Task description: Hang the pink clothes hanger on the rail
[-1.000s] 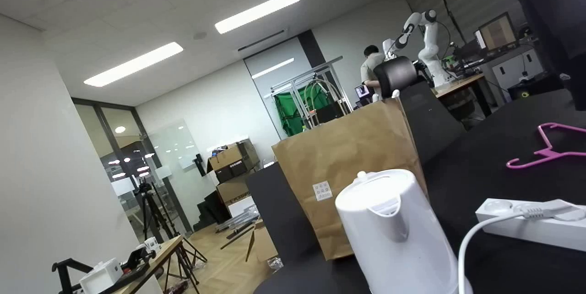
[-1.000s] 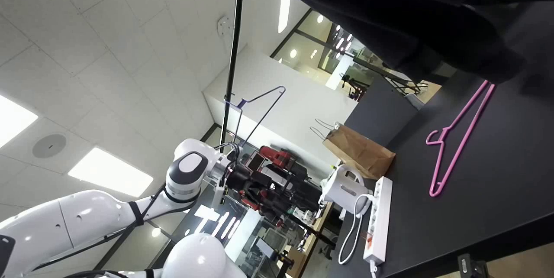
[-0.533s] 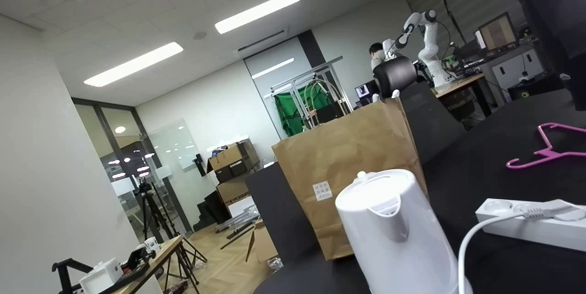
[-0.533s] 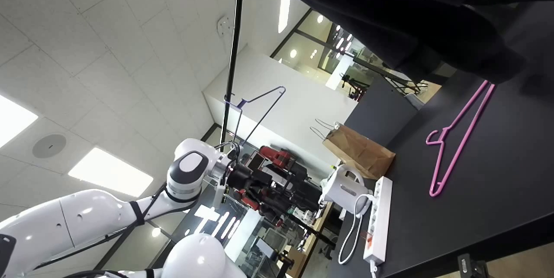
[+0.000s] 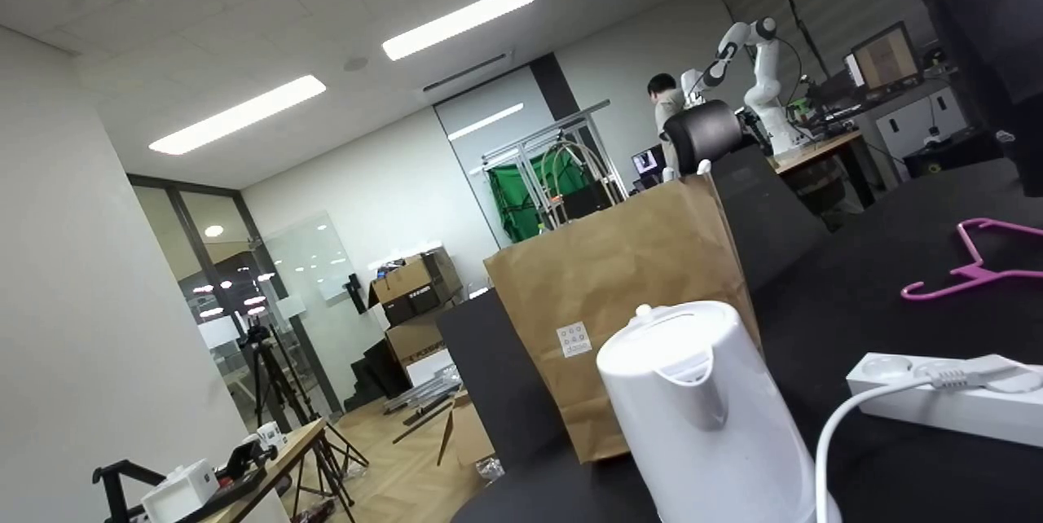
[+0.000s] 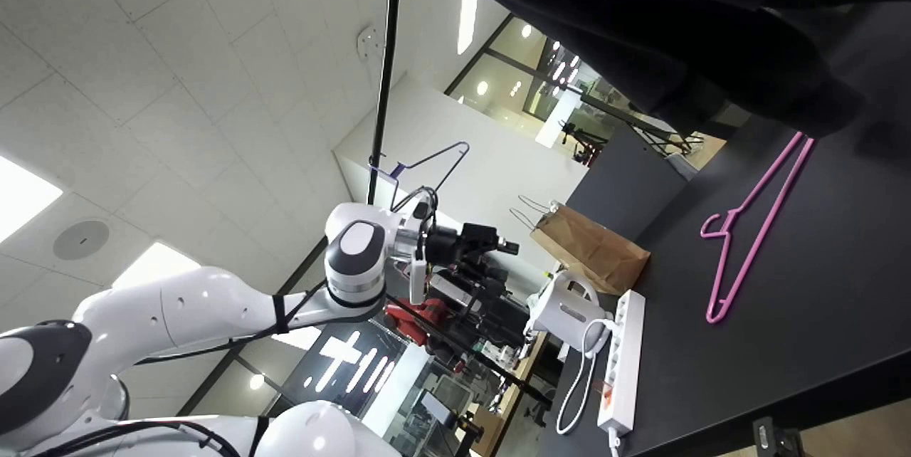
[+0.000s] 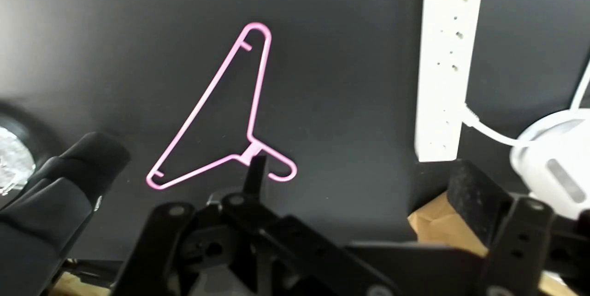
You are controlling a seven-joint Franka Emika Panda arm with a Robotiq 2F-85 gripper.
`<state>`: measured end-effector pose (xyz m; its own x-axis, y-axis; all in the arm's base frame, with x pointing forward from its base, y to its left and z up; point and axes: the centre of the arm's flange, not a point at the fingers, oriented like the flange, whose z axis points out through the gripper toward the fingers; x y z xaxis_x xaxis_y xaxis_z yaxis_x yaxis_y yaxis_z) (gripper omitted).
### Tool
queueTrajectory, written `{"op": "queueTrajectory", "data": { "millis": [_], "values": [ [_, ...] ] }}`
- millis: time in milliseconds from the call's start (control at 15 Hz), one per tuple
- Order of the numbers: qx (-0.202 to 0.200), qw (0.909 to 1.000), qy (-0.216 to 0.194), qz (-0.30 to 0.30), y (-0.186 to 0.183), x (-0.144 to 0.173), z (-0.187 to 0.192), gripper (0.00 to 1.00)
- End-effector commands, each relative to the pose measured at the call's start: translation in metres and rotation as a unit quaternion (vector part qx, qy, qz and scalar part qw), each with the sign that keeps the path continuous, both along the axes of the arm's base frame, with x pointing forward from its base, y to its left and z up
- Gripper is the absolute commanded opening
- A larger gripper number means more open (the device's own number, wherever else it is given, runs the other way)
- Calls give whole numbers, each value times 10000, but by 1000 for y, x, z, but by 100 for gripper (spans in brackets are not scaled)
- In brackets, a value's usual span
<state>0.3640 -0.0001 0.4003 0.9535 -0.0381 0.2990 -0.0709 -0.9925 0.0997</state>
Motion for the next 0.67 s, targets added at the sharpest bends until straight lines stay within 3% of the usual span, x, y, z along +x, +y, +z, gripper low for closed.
{"op": "queueTrajectory", "data": {
  "millis": [0,133,200,600],
  "values": [
    [-190,9991,-161,-335,-45,59,-27,100],
    [107,9989,157,-440,-66,74,-38,100],
    [-56,9994,-34,-334,-53,39,-31,100],
    [52,9990,186,-412,-67,62,-48,100]
  ]
}}
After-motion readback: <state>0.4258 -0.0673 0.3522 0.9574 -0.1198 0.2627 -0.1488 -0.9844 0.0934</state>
